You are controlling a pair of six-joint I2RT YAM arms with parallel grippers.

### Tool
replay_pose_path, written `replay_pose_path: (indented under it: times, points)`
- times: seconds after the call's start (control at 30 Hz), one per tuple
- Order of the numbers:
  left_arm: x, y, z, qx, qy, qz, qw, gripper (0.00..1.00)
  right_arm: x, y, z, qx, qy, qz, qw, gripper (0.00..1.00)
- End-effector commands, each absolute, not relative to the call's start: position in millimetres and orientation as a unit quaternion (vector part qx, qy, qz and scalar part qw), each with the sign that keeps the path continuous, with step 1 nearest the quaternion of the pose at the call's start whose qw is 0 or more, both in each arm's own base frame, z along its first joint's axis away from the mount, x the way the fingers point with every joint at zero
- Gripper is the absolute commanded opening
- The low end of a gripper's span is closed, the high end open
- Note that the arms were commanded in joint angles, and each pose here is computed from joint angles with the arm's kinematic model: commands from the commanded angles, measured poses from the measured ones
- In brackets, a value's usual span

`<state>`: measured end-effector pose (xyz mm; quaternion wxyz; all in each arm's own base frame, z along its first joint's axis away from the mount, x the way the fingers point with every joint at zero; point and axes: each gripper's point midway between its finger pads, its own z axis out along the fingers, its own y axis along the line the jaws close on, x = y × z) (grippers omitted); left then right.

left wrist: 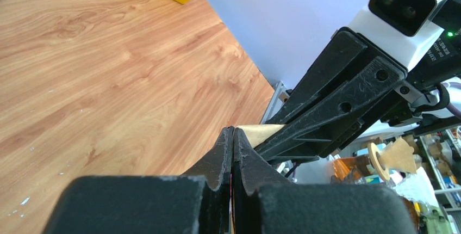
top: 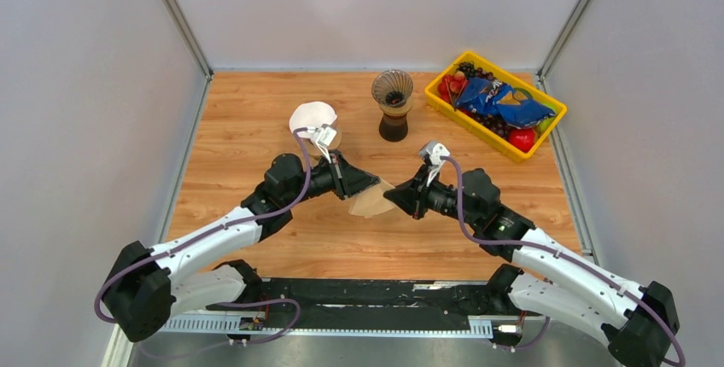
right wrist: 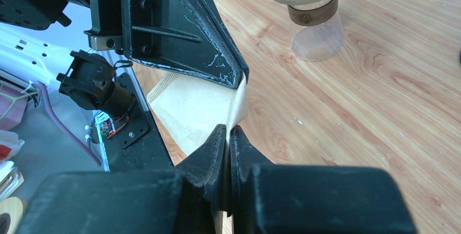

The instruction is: Place the coffee filter in the dripper

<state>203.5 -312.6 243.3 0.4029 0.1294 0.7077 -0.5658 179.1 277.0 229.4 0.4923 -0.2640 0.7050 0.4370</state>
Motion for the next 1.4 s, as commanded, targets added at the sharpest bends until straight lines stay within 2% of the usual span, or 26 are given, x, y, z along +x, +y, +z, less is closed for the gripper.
replay_pose_path:
  times: [0.0,0.1,0.17,0.2,0.23,0.27,0.3,0.33,0.4,0.7,1.0,1.37]
  points:
    - [201.1,-315.9,265.2,0.157,0.688,-0.569,0.421,0.0,175.5,278.9,262.7,-0.276,0.674,0.453,0.514,0.06]
    - [196.9,-315.7,260.8,0.176,0.691,-0.564,0.417,0.07,175.7,278.1,264.1,-0.276,0.678,0.45,0.512,0.03]
    - [190.1,-314.9,258.6,0.197,0.687,-0.564,0.414,0.19,173.6,278.1,265.2,-0.284,0.679,0.448,0.507,0.01]
    - [186.2,-314.1,258.7,0.206,0.682,-0.566,0.414,0.3,171.3,278.8,266.4,-0.295,0.676,0.448,0.506,0.0]
    - [178.8,-314.3,259.1,0.229,0.672,-0.572,0.411,0.36,167.1,277.9,260.9,-0.309,0.682,0.443,0.493,0.0]
    - [173.2,-313.3,260.7,0.243,0.663,-0.576,0.412,0.53,162.6,278.0,259.1,-0.325,0.682,0.442,0.484,0.0]
    - [164.4,-313.1,261.0,0.269,0.651,-0.581,0.408,0.63,157.4,278.3,256.7,-0.343,0.681,0.442,0.473,0.0]
    - [159.2,-311.4,261.6,0.282,0.645,-0.582,0.407,0.84,149.2,279.7,254.8,-0.366,0.675,0.448,0.458,0.0]
    - [150.7,-308.6,259.4,0.316,0.634,-0.575,0.408,0.98,135.4,281.4,251.1,-0.403,0.662,0.459,0.434,0.0]
    - [155.5,-285.2,230.6,0.366,0.7,-0.468,0.397,1.0,114.0,283.8,238.3,-0.467,0.648,0.472,0.373,0.01]
    - [128.8,-298.2,226.0,0.439,0.652,-0.509,0.351,0.99,116.8,296.0,234.3,-0.462,0.67,0.483,0.324,0.02]
    - [130.7,-309.4,224.5,0.442,0.648,-0.512,0.349,0.54,113.6,299.0,226.4,-0.464,0.673,0.49,0.301,0.05]
